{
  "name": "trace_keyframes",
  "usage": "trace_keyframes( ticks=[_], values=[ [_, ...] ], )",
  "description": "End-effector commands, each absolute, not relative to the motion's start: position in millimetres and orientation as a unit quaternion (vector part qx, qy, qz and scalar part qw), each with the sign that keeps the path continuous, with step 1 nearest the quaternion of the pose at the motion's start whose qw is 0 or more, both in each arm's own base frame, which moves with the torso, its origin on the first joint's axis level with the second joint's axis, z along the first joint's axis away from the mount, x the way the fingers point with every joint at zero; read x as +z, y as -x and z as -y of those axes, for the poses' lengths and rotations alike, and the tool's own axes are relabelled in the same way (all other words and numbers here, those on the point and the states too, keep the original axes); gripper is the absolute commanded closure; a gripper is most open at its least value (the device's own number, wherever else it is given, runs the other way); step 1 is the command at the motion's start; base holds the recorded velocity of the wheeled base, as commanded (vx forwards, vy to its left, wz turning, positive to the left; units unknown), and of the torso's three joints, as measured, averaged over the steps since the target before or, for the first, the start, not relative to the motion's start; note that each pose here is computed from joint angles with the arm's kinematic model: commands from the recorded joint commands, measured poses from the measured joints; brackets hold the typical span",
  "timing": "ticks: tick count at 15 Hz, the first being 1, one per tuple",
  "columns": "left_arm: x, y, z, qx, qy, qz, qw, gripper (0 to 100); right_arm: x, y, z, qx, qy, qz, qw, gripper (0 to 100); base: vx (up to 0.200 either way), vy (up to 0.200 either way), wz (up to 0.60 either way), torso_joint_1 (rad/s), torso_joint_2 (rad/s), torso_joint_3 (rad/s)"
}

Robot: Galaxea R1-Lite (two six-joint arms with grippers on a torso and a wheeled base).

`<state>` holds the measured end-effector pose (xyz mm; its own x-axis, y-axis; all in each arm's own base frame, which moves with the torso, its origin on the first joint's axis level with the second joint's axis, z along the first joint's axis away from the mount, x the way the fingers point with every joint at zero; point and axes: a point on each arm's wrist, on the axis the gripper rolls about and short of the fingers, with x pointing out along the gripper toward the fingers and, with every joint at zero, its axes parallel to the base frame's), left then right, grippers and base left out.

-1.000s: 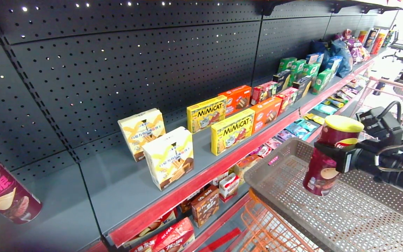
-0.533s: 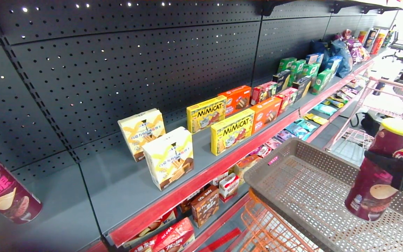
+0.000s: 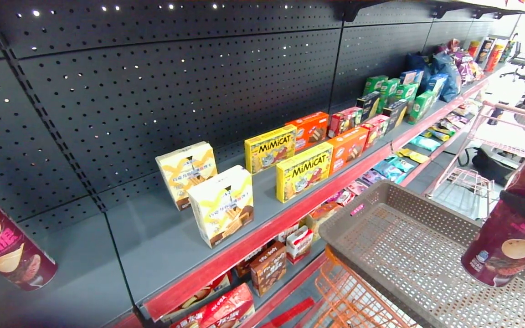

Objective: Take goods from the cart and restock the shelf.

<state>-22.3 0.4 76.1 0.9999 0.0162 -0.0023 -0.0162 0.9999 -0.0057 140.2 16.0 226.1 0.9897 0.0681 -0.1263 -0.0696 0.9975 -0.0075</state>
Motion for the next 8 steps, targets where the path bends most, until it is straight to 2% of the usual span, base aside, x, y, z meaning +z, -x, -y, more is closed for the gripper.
trace_keyframes(
  ticks=[1,3,8],
  values=[
    [76.1,22.3,-0.4,0.008,0.003,-0.001,1.000,0,226.2,-140.4,-16.4,0.036,0.006,-0.063,0.997,100,0.000,0.000,0.60,-0.007,0.00,0.002],
    [76.1,22.3,-0.4,0.008,0.003,-0.001,1.000,0,225.6,-140.3,-16.4,0.037,0.003,-0.064,0.997,100,0.000,0.000,0.60,0.007,0.00,0.002],
    [76.1,22.3,-0.4,0.008,0.003,-0.001,1.000,0,222.3,-145.8,-17.1,0.037,0.004,-0.076,0.996,100,0.000,0.000,0.00,0.000,0.00,0.000]
  ],
)
